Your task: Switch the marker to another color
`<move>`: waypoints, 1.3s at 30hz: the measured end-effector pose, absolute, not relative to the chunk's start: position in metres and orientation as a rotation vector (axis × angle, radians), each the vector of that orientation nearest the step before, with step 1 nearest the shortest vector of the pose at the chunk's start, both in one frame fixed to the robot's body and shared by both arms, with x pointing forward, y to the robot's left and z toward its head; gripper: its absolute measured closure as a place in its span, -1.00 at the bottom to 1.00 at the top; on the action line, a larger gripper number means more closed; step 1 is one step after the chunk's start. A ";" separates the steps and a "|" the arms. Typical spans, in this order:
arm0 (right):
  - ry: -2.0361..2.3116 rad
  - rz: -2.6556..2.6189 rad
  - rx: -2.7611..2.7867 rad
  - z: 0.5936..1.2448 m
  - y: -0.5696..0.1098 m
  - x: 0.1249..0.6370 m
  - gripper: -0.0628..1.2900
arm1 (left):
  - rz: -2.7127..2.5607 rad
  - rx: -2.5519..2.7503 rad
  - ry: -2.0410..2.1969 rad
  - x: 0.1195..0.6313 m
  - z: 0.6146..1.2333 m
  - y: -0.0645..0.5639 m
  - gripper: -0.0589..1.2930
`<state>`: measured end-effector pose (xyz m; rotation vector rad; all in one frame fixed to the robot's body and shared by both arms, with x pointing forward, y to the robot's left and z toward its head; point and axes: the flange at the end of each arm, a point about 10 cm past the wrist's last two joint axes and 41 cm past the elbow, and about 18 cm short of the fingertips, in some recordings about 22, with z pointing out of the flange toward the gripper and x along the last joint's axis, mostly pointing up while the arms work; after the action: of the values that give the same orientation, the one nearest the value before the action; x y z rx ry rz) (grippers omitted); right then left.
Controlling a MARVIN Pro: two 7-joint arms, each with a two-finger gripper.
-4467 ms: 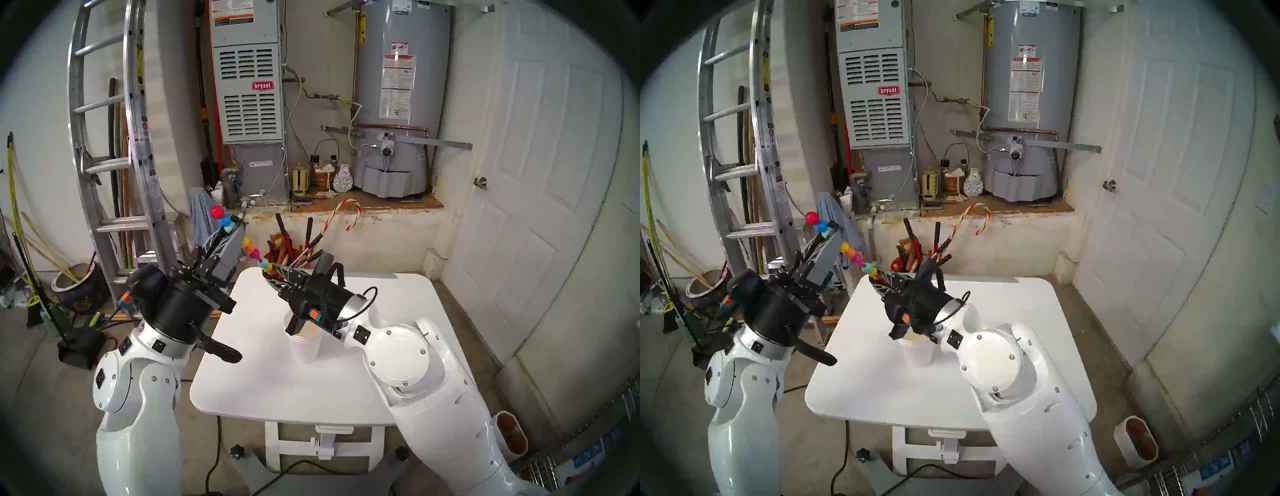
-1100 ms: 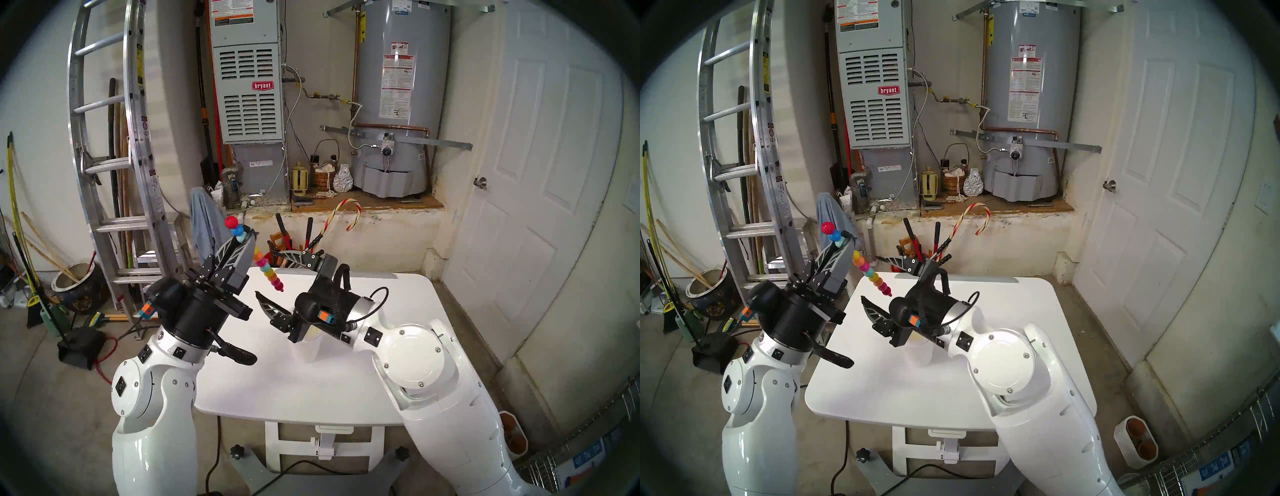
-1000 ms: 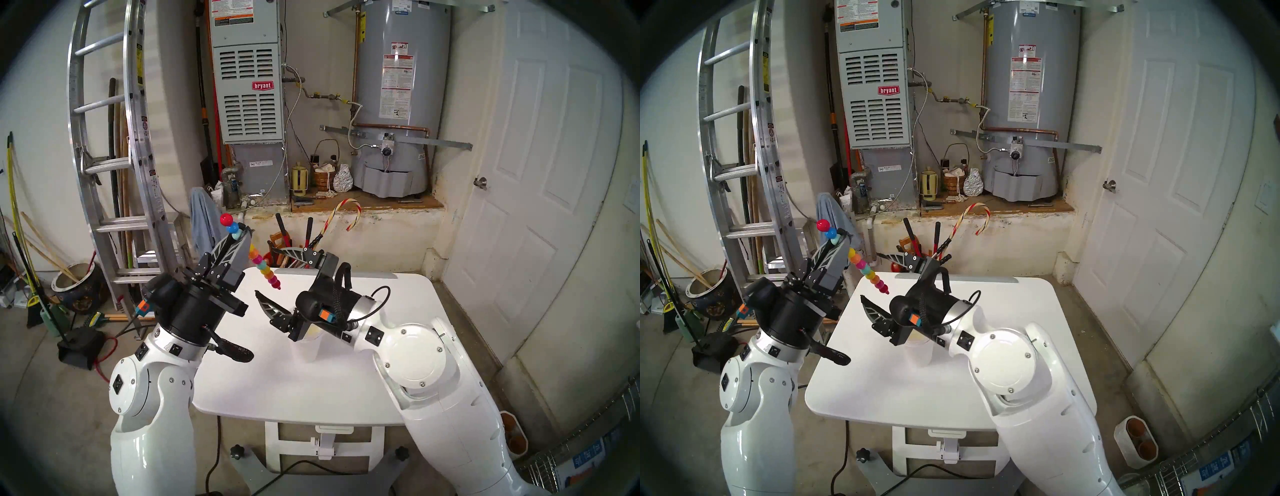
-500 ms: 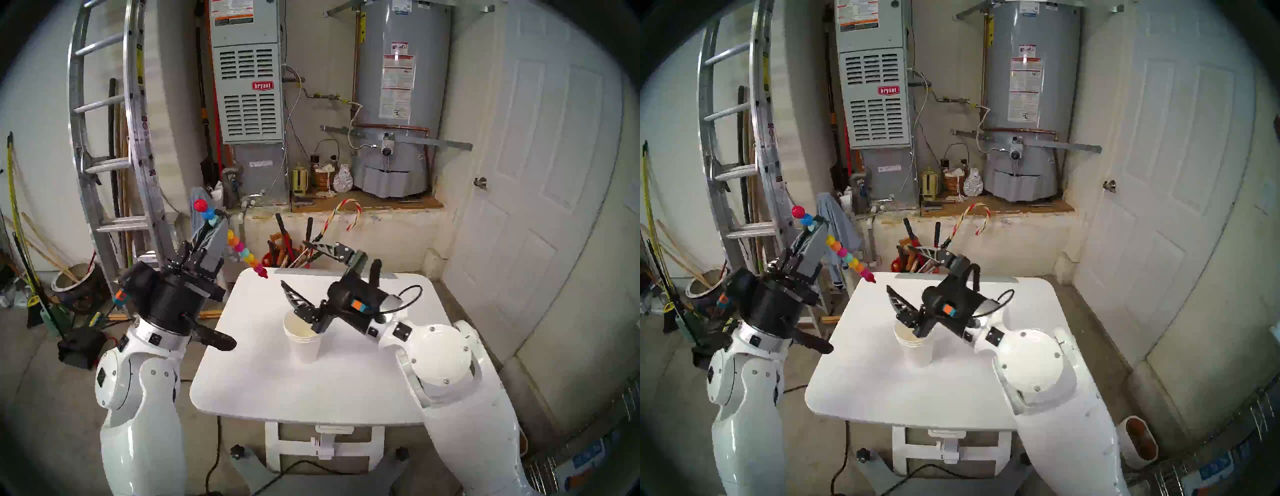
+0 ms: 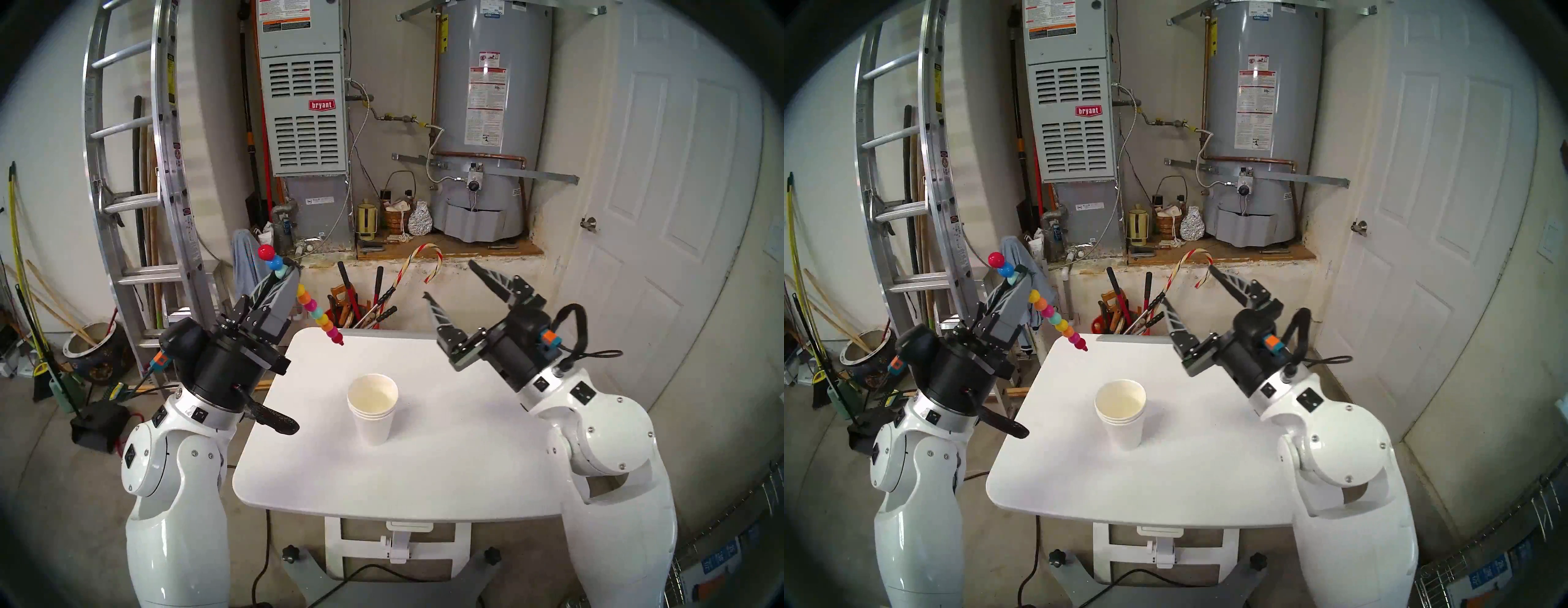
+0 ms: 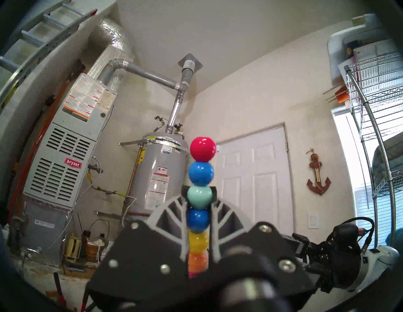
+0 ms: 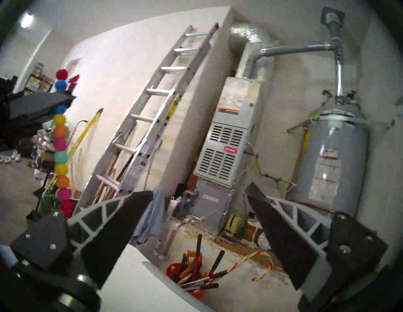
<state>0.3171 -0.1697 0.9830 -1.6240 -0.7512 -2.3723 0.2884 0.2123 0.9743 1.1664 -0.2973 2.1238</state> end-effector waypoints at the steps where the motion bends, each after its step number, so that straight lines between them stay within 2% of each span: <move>1: -0.700 -2.372 -1.655 0.980 -0.180 0.315 -0.85 | 2.111 1.177 -0.315 0.289 0.973 0.209 0.71; 14: -0.463 -2.362 -1.810 0.949 -0.246 0.286 -0.85 | 2.020 1.317 -0.483 0.293 0.945 0.178 0.71; 28: -0.417 -2.333 -1.861 0.912 -0.266 0.272 -0.85 | 1.983 1.445 -0.517 0.299 0.906 0.165 0.71; 39: -0.418 -2.343 -1.854 0.905 -0.270 0.269 -0.85 | 1.982 1.445 -0.532 0.300 0.902 0.160 0.71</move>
<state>0.2690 -0.2702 0.9046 -1.8544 -0.4184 -2.3427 0.3005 0.1600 0.9017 1.4450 -0.5317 1.9825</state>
